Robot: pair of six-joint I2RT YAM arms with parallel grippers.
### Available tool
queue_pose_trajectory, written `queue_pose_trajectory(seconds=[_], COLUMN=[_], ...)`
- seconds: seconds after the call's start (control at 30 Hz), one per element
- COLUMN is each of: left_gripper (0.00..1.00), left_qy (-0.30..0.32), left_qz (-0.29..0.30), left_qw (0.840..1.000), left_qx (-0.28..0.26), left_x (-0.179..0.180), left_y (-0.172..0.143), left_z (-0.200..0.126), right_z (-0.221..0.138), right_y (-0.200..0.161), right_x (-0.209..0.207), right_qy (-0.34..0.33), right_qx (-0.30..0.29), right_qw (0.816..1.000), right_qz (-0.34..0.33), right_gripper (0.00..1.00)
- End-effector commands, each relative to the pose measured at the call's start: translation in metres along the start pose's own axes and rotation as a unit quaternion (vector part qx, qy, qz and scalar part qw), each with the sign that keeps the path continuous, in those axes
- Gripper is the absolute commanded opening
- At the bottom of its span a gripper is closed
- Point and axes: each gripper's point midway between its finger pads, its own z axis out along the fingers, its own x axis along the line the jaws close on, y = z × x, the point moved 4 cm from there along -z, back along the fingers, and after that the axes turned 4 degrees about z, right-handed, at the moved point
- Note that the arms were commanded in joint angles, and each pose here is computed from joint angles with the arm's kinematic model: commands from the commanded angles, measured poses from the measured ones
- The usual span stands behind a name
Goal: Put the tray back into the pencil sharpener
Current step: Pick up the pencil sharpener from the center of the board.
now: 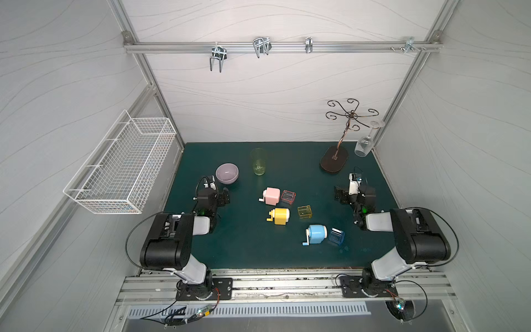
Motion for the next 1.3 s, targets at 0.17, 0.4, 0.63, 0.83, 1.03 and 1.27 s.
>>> queue_pose_trajectory(seconds=[0.17,0.4,0.63,0.83,1.03,1.27], left_gripper=[0.99,0.99,0.99,0.99,0.99,0.99], left_qy=[0.002,0.001,0.000,-0.031,-0.060,-0.201], left_qz=[-0.010,-0.010,-0.010,0.002,0.000,-0.025], left_qw=[0.999,0.999,0.999,0.998,0.995,0.976], left_qx=[-0.038,-0.038,-0.039,-0.054,-0.078,-0.076], left_x=[0.002,0.002,0.002,-0.005,-0.009,-0.042], left_y=[0.018,0.018,0.018,0.039,0.080,0.109], left_z=[0.000,0.000,-0.001,-0.019,-0.054,-0.089], right_z=[0.002,0.002,0.000,-0.032,-0.064,-0.090], right_y=[0.003,0.003,0.004,0.025,0.061,0.103], right_x=[0.001,0.002,0.000,-0.010,-0.011,0.025], right_qy=[-0.001,0.000,-0.003,-0.039,-0.047,0.108], right_qx=[-0.001,-0.001,-0.004,-0.060,-0.038,0.036], right_qw=[1.000,1.000,1.000,0.997,0.995,0.991], right_qz=[-0.004,-0.005,-0.004,0.018,0.081,0.063], right_gripper=[0.99,0.99,0.99,0.99,0.99,0.99])
